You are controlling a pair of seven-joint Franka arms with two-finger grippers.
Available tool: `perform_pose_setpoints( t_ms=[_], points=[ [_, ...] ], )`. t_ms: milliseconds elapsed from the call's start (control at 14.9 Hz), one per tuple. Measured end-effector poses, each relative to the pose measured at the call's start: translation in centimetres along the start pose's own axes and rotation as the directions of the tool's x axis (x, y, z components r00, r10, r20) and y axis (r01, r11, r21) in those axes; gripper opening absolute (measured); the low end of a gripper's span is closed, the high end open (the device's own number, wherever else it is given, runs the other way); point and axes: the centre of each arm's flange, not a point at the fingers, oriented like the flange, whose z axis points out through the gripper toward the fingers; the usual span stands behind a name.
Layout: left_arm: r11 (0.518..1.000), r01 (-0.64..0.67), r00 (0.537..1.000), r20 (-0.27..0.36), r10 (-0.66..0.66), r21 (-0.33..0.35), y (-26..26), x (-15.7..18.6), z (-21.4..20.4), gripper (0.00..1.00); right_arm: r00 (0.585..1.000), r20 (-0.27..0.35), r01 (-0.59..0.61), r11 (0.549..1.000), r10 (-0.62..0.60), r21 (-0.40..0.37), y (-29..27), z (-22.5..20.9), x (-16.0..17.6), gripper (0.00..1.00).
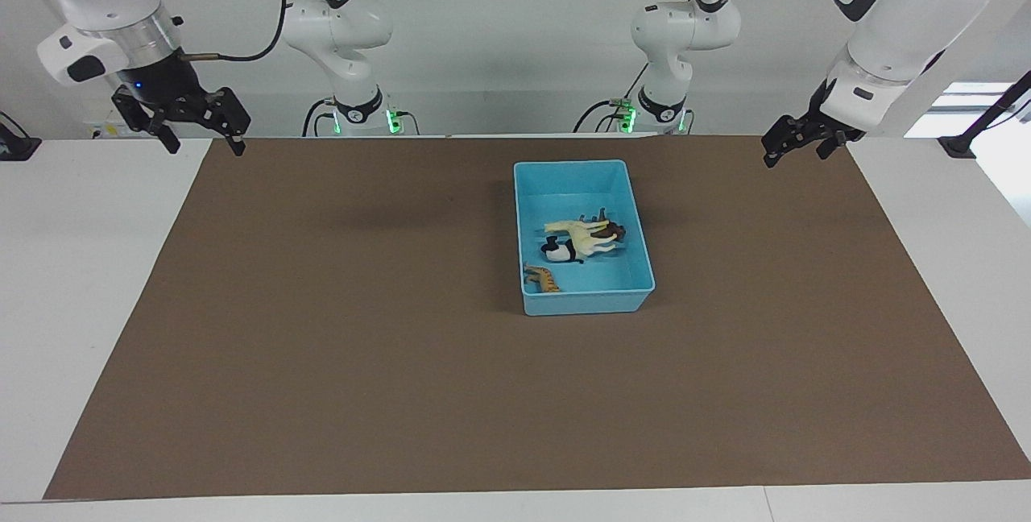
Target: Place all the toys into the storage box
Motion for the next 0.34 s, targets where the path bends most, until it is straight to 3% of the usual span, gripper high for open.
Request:
perform_pose_setpoints(
  t_ms=[335],
  points=[
    [1.000,-0.018,1.000,-0.003,0.018,0.001,0.95,-0.09,-0.03,1.00,1.000,0.011,-0.006,1.000,0.006,0.006,0.26,0.51,-0.02,1.00]
  ],
)
